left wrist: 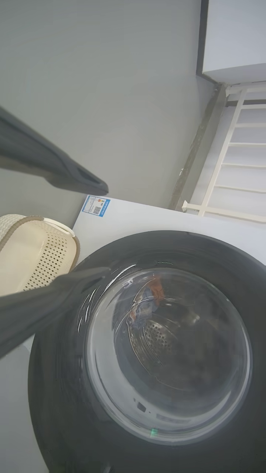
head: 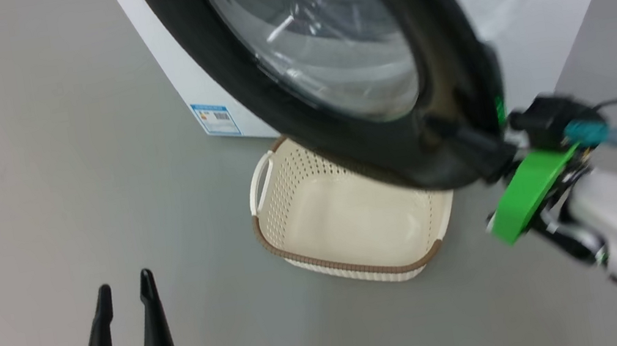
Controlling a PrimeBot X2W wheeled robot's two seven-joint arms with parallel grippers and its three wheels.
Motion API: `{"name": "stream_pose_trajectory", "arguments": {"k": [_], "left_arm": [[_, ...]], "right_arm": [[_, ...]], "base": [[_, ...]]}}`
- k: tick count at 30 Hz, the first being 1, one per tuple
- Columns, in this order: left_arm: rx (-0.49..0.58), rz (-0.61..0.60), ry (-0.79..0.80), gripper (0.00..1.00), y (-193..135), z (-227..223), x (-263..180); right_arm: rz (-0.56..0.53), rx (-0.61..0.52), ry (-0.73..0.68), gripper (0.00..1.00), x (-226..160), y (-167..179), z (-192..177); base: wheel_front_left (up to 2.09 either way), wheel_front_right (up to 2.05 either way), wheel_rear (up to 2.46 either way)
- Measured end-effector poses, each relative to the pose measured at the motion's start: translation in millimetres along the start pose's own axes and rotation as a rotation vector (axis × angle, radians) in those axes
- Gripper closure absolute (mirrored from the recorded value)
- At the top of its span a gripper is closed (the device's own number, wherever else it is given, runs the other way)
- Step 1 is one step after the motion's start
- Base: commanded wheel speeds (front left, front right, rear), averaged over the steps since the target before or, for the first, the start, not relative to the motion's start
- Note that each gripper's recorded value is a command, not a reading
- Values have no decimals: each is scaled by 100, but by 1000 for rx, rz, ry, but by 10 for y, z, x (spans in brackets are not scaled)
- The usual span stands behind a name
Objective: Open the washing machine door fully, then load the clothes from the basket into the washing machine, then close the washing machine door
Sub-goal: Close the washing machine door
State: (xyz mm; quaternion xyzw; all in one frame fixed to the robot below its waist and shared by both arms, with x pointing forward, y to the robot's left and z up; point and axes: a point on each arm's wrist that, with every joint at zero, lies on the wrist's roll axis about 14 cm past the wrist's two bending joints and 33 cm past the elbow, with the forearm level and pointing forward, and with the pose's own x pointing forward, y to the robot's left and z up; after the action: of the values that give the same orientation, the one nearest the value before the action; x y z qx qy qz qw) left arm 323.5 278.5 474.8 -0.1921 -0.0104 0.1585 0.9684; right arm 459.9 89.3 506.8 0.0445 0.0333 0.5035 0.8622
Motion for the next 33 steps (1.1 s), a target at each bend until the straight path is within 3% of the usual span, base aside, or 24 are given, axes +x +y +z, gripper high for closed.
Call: {"name": "stream_pose_trajectory", "arguments": {"k": [6,16,23,33], "left_arm": [[20,-5,20,0,-38,-72,144],[37,-1,55,0,-70,-221,356],[59,27,92,0,23,-346,393],[82,51,106,0,89,-404,479]], "right_arm": [[-105,-26,-49,100,39,-584,157],[-181,-59,-68,100,185,-1222,178],[-251,-70,-144,100,298,-1714,391],[-260,-67,-196,100,486,-1953,466]], "base": [[0,0,0],[0,0,0],[0,0,0],[0,0,0]]}}
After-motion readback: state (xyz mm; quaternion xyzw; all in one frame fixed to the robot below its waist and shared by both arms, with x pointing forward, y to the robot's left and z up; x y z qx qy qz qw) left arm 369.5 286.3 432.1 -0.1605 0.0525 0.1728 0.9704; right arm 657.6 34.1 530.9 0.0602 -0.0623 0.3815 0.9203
